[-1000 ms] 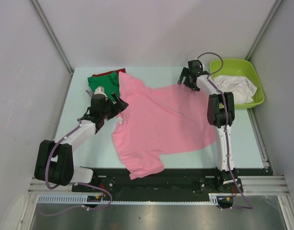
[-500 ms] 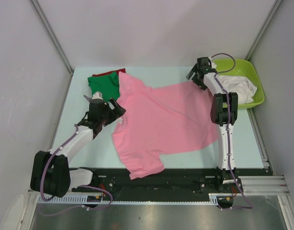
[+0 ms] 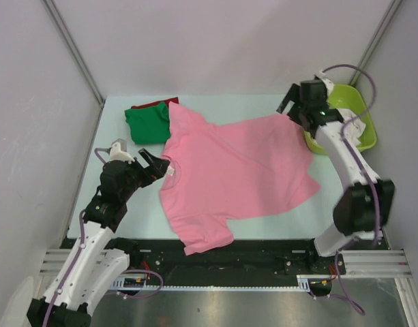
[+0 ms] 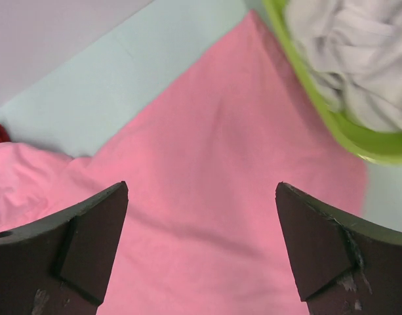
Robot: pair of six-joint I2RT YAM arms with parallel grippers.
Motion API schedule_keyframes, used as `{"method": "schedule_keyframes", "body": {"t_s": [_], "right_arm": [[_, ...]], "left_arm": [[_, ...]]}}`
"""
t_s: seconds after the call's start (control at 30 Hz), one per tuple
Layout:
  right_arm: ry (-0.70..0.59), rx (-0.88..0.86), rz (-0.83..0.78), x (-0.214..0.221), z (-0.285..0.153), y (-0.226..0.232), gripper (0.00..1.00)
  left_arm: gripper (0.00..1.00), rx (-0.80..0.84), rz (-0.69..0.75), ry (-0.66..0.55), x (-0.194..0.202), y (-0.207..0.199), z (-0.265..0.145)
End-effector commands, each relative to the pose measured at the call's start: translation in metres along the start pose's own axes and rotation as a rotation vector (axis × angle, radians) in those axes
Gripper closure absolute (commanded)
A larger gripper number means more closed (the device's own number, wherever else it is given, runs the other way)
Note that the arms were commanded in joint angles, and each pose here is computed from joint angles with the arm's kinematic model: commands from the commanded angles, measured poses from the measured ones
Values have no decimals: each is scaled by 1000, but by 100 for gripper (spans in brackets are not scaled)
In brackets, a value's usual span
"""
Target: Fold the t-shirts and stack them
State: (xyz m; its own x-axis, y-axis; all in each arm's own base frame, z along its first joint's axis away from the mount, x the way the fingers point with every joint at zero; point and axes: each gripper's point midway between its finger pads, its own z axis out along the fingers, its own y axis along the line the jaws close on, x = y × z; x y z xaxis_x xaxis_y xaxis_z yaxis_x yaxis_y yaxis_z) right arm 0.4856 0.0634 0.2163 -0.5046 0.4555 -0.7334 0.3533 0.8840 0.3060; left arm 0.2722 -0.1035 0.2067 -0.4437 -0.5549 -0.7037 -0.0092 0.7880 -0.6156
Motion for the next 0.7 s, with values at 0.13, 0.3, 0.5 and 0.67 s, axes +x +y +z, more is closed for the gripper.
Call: {"method": "schedule_keyframes", "body": {"t_s": [0.13, 0.3, 0.5, 0.67], "right_arm": [[172, 149, -17, 94, -85, -97, 0], [247, 321, 66, 153, -107, -163, 1], [213, 417, 262, 171, -122, -208, 8], [238, 454, 324, 178, -112, -221, 10]], "left_arm": [[5, 60, 64, 78, 24, -1, -40], [5, 147, 63, 137, 37, -14, -48], [5, 198, 81, 185, 48, -18, -54], [5, 232, 83, 214, 59, -18, -60]]}}
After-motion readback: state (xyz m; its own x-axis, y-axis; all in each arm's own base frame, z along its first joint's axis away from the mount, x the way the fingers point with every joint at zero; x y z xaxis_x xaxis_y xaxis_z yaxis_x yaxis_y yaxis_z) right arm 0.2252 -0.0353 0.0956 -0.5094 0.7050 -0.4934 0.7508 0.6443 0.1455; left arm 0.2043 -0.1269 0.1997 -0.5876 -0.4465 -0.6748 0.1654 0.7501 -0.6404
